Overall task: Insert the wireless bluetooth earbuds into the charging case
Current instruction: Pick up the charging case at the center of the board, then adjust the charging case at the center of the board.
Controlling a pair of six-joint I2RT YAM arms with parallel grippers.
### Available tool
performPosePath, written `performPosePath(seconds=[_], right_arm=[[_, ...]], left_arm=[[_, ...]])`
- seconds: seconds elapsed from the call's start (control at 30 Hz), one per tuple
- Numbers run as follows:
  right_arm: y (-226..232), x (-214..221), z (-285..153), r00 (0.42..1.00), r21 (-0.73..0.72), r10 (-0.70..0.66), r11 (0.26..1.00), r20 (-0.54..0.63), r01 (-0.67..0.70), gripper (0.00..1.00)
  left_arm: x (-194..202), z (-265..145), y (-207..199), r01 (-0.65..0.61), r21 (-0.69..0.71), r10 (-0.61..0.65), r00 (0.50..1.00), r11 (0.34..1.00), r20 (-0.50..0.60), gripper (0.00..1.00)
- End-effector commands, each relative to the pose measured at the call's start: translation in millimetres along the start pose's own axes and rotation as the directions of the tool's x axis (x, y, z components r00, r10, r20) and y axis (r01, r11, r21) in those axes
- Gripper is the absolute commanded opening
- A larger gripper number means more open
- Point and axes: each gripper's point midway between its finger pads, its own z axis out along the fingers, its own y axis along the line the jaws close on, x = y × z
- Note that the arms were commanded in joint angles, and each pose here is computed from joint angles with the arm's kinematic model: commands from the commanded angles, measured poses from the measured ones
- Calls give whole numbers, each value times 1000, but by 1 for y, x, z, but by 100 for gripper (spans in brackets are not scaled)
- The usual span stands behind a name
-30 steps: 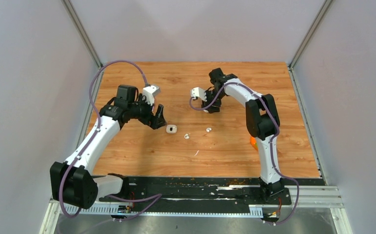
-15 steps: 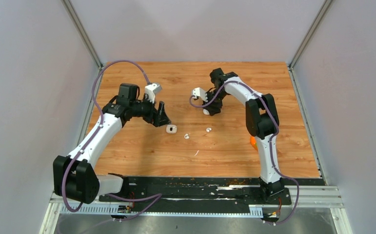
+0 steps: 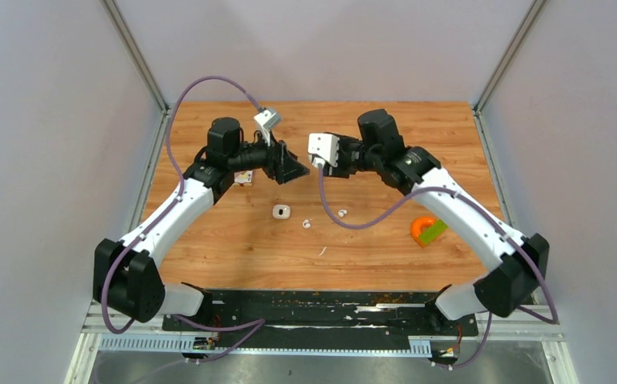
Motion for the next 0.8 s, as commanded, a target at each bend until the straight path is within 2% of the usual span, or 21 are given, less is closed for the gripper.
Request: performPosePath(seconds=[0.0,0.13,0.37,0.47,0.63,0.77], right_arm=[[-18,-38,-6,992,178,-115,979,58,103,10],[-22,-51,-8,988,233,-147,963,43,133,11],[-21,-50,0,988,237,-151,961,32,139,12],[-21,-53,0,987,235,-153,962,44,138,12],[-22,-62,-2,987,243,-145,962,71,124,13],[-19,-69,-6,982,241,-176,958,76,153,13]], left_arm=[[-52,5,-34,-95,177,73,989,979,131,78],[-59,5,-39,-94,201,63,986,975,155,77],[-57,4,-54,-75,298,29,988,952,154,69],[-56,6,-49,-55,281,16,990,958,139,63],[-59,13,-35,-22,221,-11,990,975,144,63],[-65,17,-34,-14,233,-24,987,972,157,62]])
